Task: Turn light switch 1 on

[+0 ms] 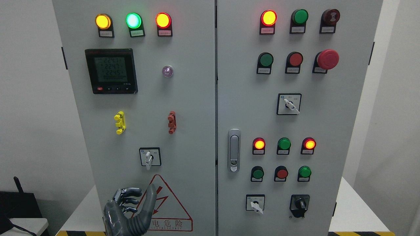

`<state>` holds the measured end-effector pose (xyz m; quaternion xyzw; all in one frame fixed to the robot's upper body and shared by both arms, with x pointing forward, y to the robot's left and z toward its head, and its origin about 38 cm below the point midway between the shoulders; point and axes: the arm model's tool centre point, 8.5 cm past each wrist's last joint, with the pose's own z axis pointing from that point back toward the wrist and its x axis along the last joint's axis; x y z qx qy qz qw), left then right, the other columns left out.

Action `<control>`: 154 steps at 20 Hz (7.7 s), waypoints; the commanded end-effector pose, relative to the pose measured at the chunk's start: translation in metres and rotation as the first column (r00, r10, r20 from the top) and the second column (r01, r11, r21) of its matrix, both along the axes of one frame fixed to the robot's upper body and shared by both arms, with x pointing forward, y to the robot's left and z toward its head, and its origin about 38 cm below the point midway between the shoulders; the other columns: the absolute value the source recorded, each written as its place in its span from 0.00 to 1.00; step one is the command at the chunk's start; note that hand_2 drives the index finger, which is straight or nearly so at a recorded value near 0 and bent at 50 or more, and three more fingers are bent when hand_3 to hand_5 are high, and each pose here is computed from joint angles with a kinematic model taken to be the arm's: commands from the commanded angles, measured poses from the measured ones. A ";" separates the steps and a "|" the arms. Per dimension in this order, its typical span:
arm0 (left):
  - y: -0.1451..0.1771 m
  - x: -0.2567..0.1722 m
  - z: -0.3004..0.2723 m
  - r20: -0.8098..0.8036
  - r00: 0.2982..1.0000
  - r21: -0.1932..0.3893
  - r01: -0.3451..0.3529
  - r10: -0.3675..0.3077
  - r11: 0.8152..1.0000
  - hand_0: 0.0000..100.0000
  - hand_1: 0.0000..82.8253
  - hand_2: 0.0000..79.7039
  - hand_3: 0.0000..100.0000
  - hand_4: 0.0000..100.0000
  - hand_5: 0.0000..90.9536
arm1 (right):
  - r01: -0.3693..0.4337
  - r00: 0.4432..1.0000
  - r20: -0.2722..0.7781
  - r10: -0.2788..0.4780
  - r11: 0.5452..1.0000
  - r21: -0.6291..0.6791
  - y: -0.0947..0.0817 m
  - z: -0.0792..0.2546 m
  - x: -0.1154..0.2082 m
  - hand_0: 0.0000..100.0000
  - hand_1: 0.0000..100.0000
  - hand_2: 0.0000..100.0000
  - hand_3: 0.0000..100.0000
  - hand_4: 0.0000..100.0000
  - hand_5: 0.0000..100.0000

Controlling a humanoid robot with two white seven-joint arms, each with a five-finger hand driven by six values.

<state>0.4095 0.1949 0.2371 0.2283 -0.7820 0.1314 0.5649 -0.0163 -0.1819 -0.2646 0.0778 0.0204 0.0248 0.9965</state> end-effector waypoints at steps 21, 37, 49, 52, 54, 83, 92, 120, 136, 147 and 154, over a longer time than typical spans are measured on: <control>-0.010 0.012 0.033 0.022 1.000 -0.011 -0.021 0.021 1.000 0.14 0.70 0.66 0.64 0.70 0.75 | 0.017 1.000 0.000 -0.017 1.000 0.001 0.000 0.000 0.000 0.12 0.39 0.00 0.00 0.00 0.00; -0.009 0.015 0.043 0.021 0.998 -0.016 -0.052 0.053 0.999 0.12 0.69 0.66 0.64 0.70 0.75 | 0.017 1.000 0.000 -0.017 1.000 0.001 0.000 0.000 0.000 0.12 0.39 0.00 0.00 0.00 0.00; -0.010 0.023 0.056 0.006 0.999 -0.026 -0.045 0.045 0.999 0.12 0.66 0.66 0.64 0.70 0.75 | 0.017 1.000 0.000 -0.017 1.000 0.001 0.000 0.000 0.000 0.12 0.39 0.00 0.00 0.00 0.00; -0.010 0.024 0.054 -0.023 0.998 -0.022 -0.051 0.050 0.998 0.13 0.66 0.67 0.64 0.70 0.75 | 0.017 1.000 0.000 -0.017 1.000 0.001 0.000 0.000 0.000 0.12 0.39 0.00 0.00 0.00 0.00; -0.010 0.024 0.054 -0.026 0.998 -0.021 -0.050 0.049 0.999 0.13 0.65 0.67 0.64 0.70 0.75 | 0.017 1.000 0.000 -0.017 1.000 0.001 0.000 0.000 0.000 0.12 0.39 0.00 0.00 0.00 0.00; -0.015 0.027 0.059 -0.067 0.997 -0.003 -0.045 0.045 0.999 0.20 0.55 0.70 0.66 0.71 0.77 | 0.017 1.000 0.000 -0.017 1.000 0.001 0.000 0.000 0.000 0.12 0.39 0.00 0.00 0.00 0.00; -0.017 0.028 0.060 -0.072 0.997 0.001 -0.042 0.042 0.999 0.23 0.54 0.70 0.66 0.71 0.77 | 0.017 1.000 0.000 -0.017 1.000 0.001 0.000 0.000 0.000 0.12 0.39 0.00 0.00 0.00 0.00; -0.017 0.028 0.062 -0.084 0.995 0.007 -0.047 0.048 0.999 0.37 0.48 0.72 0.67 0.72 0.77 | 0.017 1.000 0.000 -0.017 1.000 0.001 0.000 0.000 0.000 0.12 0.39 0.00 0.00 0.00 0.00; -0.018 0.029 0.063 -0.095 0.994 0.014 -0.050 0.051 0.999 0.47 0.45 0.73 0.67 0.73 0.77 | 0.017 1.000 0.000 -0.017 1.000 0.001 0.000 0.000 0.000 0.12 0.39 0.00 0.00 0.00 0.00; -0.019 0.029 0.064 -0.095 0.995 0.013 -0.043 0.044 0.999 0.56 0.37 0.74 0.68 0.73 0.77 | 0.017 1.000 0.000 -0.017 1.000 0.001 0.000 0.000 0.000 0.12 0.39 0.00 0.00 0.00 0.00; -0.020 0.030 0.063 -0.101 0.995 0.015 -0.023 0.024 1.000 0.60 0.33 0.77 0.70 0.75 0.78 | 0.017 1.000 0.000 -0.017 1.000 0.001 0.000 0.000 0.000 0.12 0.39 0.00 0.00 0.00 0.00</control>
